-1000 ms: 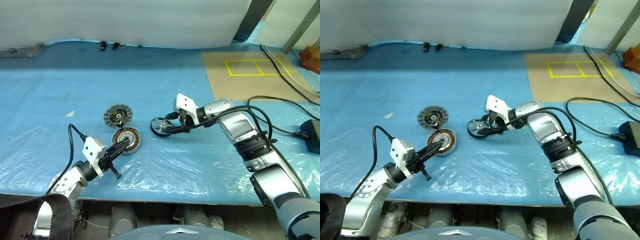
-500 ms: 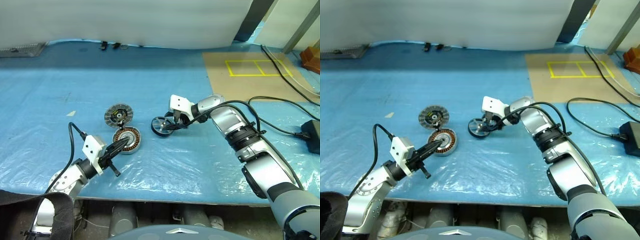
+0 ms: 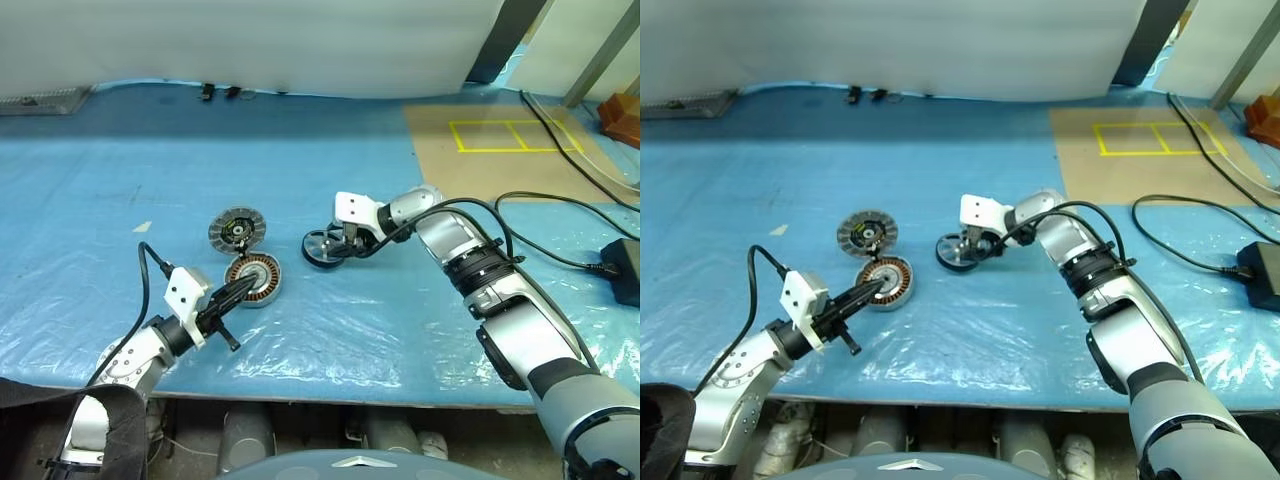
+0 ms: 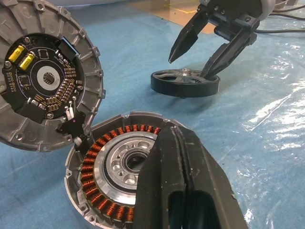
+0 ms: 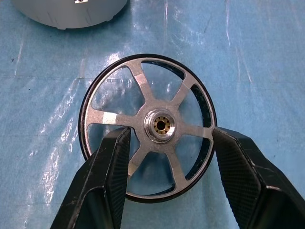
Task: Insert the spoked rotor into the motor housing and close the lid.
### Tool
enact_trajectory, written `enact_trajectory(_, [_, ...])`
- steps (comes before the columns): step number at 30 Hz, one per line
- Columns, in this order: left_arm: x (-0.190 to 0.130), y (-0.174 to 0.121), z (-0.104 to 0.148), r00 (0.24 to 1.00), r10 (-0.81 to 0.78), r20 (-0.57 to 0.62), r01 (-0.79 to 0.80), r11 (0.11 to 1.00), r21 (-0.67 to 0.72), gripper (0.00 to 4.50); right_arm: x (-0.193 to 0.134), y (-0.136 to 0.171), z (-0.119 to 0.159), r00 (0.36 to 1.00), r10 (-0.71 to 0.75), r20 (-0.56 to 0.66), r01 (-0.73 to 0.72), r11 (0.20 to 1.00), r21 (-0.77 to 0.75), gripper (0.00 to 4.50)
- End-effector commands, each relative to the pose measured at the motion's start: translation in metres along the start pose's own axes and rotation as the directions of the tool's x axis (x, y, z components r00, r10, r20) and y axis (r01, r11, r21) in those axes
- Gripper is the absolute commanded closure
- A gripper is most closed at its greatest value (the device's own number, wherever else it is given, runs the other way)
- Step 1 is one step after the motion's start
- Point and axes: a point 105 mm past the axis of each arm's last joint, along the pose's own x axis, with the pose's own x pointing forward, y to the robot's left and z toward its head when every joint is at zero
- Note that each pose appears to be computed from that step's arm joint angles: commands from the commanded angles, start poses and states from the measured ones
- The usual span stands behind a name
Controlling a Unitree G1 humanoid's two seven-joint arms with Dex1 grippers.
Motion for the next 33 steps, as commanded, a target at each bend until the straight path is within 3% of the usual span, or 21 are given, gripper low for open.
enact_trajectory(1, [0.0,-0.001,0.012,1.0,-0.013,0.026,0.012,1.0,0.029,4.5,-0.008,-0.008,0.011,0.999,-0.029,0.014,0.03,0.997,-0.065,1.74])
enact_trajectory(33, [0.003,-0.004,0.004,1.0,-0.026,-0.013,0.026,1.0,-0.007,4.5,0.008,-0.01,0.018,0.998,0.04,-0.048,-0.051,0.963,-0.264,1.74])
